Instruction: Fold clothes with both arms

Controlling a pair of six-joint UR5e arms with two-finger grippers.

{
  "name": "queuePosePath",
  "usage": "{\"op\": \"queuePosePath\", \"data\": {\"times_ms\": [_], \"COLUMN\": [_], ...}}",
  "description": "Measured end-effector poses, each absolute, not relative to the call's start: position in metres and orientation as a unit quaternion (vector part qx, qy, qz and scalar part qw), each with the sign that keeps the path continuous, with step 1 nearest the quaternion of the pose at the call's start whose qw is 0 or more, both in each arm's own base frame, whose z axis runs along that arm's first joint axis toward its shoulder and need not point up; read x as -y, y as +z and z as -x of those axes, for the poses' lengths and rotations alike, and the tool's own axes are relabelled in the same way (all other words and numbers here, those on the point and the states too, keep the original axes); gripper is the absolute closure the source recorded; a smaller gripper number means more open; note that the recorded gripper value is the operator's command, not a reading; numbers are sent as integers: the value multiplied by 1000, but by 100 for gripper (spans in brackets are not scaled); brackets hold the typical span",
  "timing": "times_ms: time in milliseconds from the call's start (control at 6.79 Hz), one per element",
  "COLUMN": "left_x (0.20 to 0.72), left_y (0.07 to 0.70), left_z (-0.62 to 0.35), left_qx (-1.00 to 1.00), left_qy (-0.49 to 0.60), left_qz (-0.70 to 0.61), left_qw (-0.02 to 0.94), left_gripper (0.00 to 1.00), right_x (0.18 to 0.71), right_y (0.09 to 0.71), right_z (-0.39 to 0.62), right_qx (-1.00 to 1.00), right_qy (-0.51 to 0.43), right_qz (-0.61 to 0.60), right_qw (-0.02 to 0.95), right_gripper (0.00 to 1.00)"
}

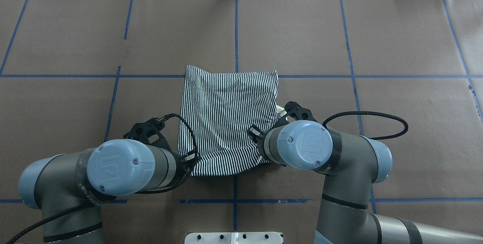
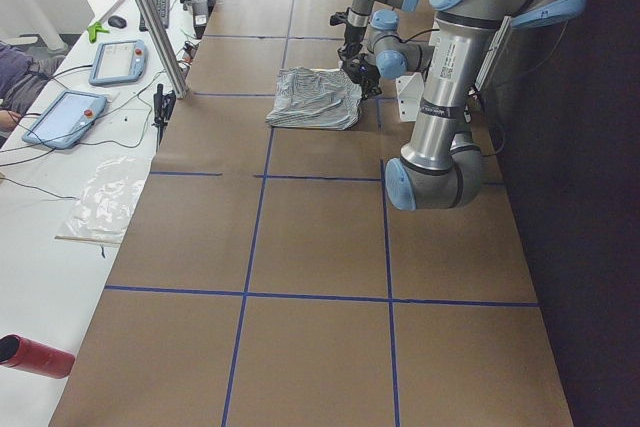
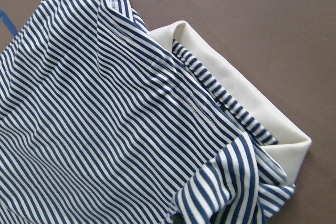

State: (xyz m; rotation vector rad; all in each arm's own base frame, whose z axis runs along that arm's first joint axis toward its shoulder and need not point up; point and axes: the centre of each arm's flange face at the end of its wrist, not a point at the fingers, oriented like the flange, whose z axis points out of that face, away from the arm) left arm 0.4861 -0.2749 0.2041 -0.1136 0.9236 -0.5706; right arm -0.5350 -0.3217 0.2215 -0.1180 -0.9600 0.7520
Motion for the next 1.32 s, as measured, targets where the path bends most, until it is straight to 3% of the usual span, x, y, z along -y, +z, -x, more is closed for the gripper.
{"op": "queuePosePath", "data": {"times_ms": [736,883,1030,1325], "left_x": [322,374,444,560], "left_y": [196,197,207,238], "left_z": [-478,-485,-488,-456], "left_qx": [-455,-453,-451,-468], "left_qy": [-304,-328,-347,-352], "left_qz": [37,27,12,-45], "left_qw": [836,828,822,809], "left_gripper": [100,5,0,0], "right_x": [370,409,469,577], "right_y": [210,206,202,219], "right_z": [530,534,550,553], "right_qx": [465,455,434,425], "right_qy": [366,372,379,369], "right_qz": [34,22,12,-18], "right_qw": [806,809,817,827], "right_gripper": [100,51,1,0]}}
